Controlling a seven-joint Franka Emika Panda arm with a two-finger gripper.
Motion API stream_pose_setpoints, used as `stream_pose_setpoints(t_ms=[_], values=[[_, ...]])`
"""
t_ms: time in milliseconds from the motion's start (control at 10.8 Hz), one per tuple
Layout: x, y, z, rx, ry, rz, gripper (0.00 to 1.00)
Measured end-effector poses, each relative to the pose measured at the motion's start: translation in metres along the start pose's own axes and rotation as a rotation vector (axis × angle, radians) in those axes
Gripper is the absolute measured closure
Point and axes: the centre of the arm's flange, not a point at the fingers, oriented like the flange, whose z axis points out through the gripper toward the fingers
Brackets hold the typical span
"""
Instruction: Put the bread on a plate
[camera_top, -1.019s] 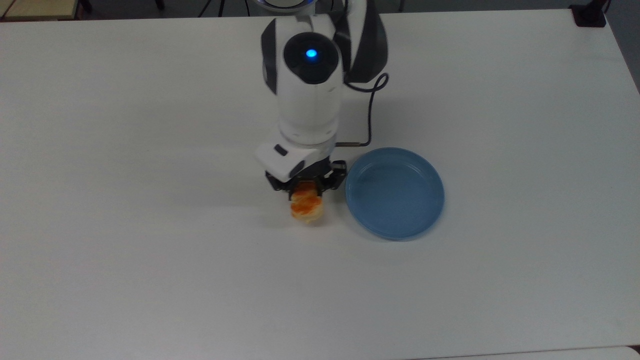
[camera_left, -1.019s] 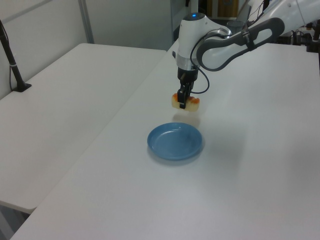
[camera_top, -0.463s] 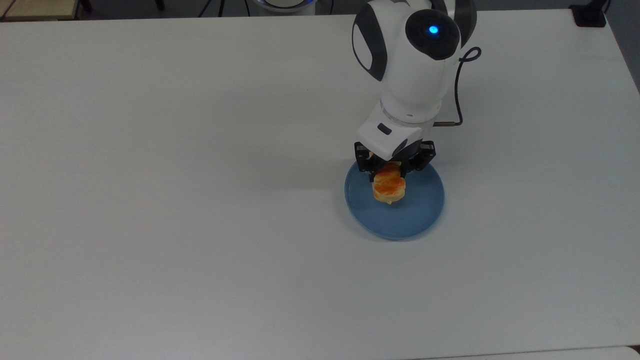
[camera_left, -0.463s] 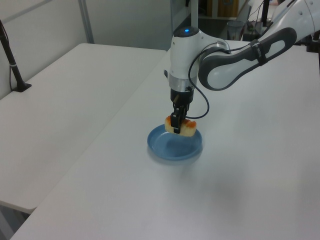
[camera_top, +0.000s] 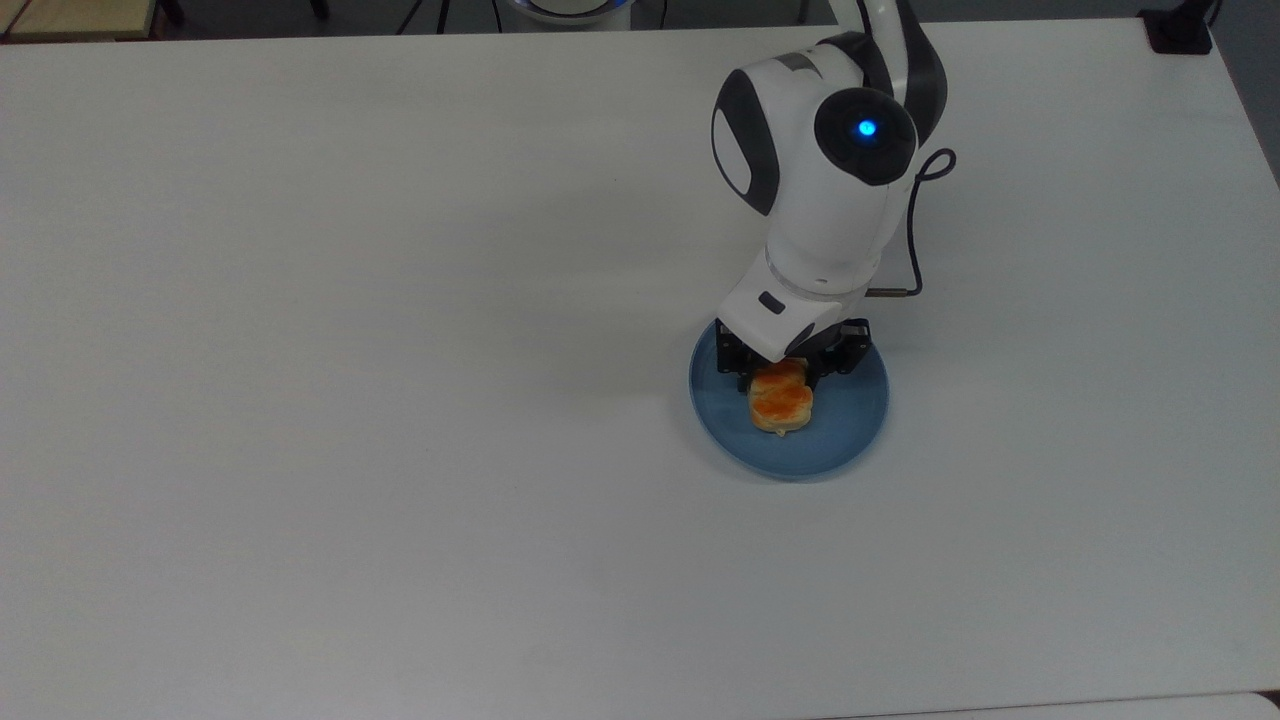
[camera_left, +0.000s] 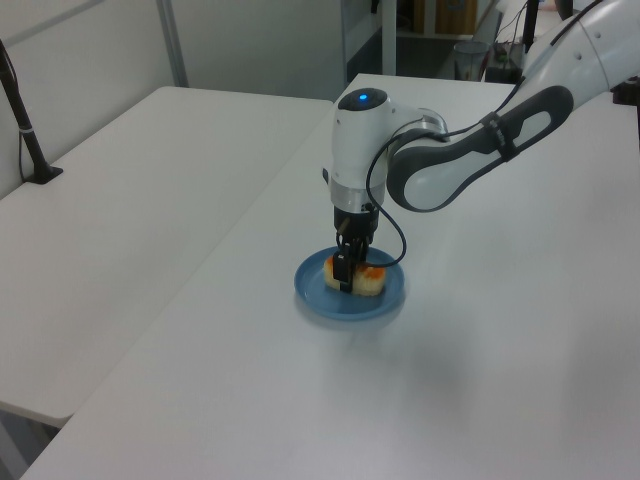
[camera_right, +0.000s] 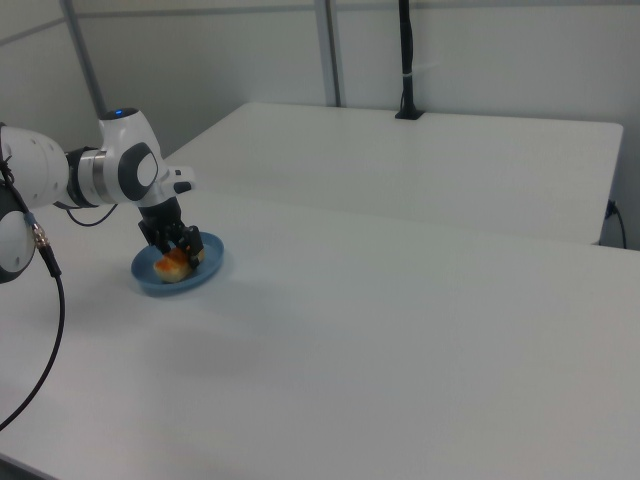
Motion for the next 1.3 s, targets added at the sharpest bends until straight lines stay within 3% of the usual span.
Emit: stream_pose_setpoints(t_ms=[185,463,741,1111,1297], values=[[0.008,0.001,-0.020,0.009,0.037,0.006,0.02],[0.014,0.039,-0.097,-0.011,0.049,0.050,0.00],[0.004,0.107,-0.147,-0.072,-0.022,0.048,0.00],[-0.045,0.232,-0.246,-0.080,-0.075,0.051,0.00],[-0.066,0.241,-0.273,-0.042,-0.084,0.078,0.00]])
